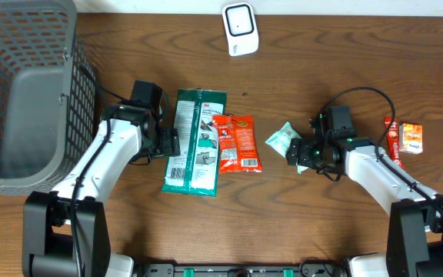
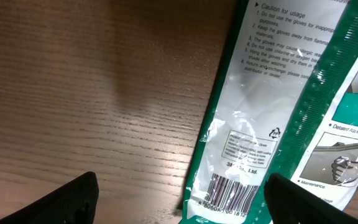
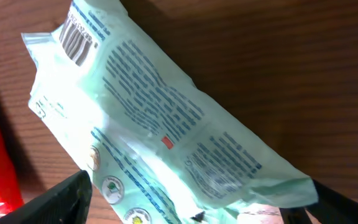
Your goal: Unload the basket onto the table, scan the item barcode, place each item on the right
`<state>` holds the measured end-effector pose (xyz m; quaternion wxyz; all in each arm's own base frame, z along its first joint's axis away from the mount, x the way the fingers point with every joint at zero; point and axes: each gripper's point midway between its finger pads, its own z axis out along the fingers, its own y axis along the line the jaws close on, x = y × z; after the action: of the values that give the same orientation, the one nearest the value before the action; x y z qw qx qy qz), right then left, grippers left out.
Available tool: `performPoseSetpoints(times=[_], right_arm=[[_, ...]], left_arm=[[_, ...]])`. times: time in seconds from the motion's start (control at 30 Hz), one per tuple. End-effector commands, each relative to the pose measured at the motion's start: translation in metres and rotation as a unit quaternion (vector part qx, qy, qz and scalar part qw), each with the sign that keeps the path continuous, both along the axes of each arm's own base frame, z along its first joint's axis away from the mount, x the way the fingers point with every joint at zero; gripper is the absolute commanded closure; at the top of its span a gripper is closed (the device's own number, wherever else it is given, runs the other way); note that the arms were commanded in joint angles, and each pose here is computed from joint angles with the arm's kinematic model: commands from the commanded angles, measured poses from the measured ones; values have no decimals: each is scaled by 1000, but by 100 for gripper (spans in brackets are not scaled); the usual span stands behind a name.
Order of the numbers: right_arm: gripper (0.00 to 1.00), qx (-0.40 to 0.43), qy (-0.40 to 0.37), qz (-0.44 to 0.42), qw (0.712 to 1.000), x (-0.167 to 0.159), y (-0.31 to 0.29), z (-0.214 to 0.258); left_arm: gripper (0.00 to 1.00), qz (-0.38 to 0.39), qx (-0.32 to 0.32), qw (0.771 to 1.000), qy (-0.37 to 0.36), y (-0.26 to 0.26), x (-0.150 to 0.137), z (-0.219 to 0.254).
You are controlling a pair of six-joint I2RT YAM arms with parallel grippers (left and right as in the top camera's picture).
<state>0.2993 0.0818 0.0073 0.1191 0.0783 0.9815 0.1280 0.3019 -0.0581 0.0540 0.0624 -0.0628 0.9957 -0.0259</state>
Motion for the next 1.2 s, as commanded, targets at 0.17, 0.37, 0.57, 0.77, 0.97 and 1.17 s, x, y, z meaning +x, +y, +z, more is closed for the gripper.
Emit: performPoseSetpoints(times=[0.17,0.37,0.57,0.77,0.97,1.17], right_arm=[[14,-89,23,15,996,-3,-22,19],[12,-101,20,60,993,9,-19,60],[13,-105,7,108,988,11,-2,69],[16,-120,-10,211,970,4,23,69],[1,-117,-41,263,957,6,50,72],[1,-75,-52,284,955,4,70,75]], left_arm=[[13,2,4,1000,-2,1,1,1],[14,2,4,1000,-2,1,1,1],[14,2,4,1000,-2,1,1,1],[14,2,4,1000,-2,1,1,1],[14,2,4,1000,-2,1,1,1],[14,2,4,1000,-2,1,1,1]])
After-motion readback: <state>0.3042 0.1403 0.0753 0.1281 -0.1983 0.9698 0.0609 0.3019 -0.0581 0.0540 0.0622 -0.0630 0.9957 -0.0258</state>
